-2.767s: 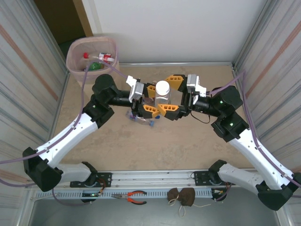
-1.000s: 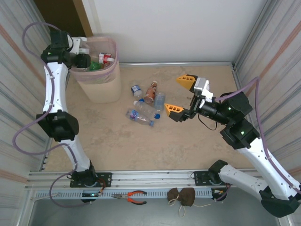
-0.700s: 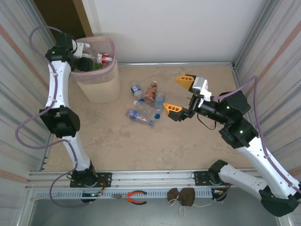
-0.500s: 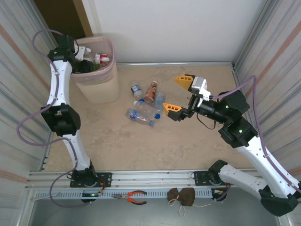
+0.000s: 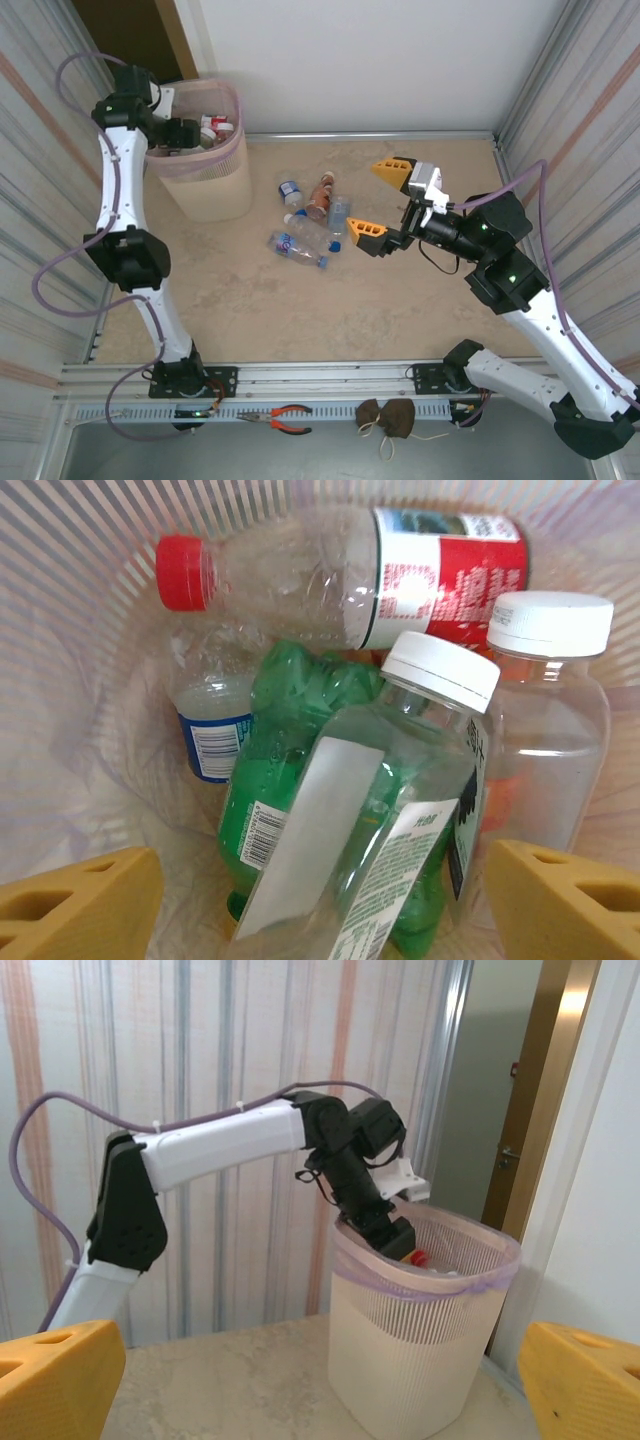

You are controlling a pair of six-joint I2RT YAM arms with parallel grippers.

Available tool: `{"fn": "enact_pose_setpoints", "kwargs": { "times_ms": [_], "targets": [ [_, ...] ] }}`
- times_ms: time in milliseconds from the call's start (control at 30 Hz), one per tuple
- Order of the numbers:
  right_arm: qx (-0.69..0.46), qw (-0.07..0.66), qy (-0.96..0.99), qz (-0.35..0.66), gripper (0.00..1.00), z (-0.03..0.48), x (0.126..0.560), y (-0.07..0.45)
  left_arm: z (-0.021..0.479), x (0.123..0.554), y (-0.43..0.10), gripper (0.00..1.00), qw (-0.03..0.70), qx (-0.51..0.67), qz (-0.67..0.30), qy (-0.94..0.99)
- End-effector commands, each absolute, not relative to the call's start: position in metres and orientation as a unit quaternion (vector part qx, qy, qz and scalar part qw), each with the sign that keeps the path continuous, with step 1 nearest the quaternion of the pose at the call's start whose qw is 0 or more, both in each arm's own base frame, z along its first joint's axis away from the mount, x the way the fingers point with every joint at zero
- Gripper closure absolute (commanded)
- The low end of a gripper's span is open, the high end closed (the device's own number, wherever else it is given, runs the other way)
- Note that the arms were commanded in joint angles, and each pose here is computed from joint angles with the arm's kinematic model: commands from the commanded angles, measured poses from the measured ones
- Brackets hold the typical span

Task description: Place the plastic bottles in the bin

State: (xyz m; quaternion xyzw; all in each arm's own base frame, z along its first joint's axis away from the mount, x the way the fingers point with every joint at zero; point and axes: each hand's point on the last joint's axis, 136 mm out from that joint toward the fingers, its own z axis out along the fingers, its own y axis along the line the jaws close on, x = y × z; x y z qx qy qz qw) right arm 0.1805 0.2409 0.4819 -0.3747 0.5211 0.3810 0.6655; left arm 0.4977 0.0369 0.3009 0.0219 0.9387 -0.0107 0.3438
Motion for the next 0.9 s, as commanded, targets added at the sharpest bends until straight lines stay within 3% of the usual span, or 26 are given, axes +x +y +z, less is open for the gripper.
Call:
{"fn": "enact_pose_setpoints", "kwargs": {
  "times_ms": [0,367,667,867],
  "targets": [
    [-0.38,0.684,0.496,0.378,0.01,0.501,0.169,0.235,0.342,0.485,0.029,0.17,0.386,0.024,-0.031,0.922],
    [-0.377,0.684,0.498,0.376,0.01,0.498,0.166,0.231,0.365,0.465,-0.019,0.32,0.407,0.099,-0.107,0.902],
    [-0.37,0.684,0.508,0.369,0.01,0.493,0.168,0.228,0.377,0.424,-0.106,0.32,0.408,0.209,-0.16,0.874],
    [-0.368,0.684,0.512,0.367,0.01,0.489,0.169,0.228,0.357,0.401,-0.151,0.32,0.384,0.202,-0.164,0.886]
  ]
}}
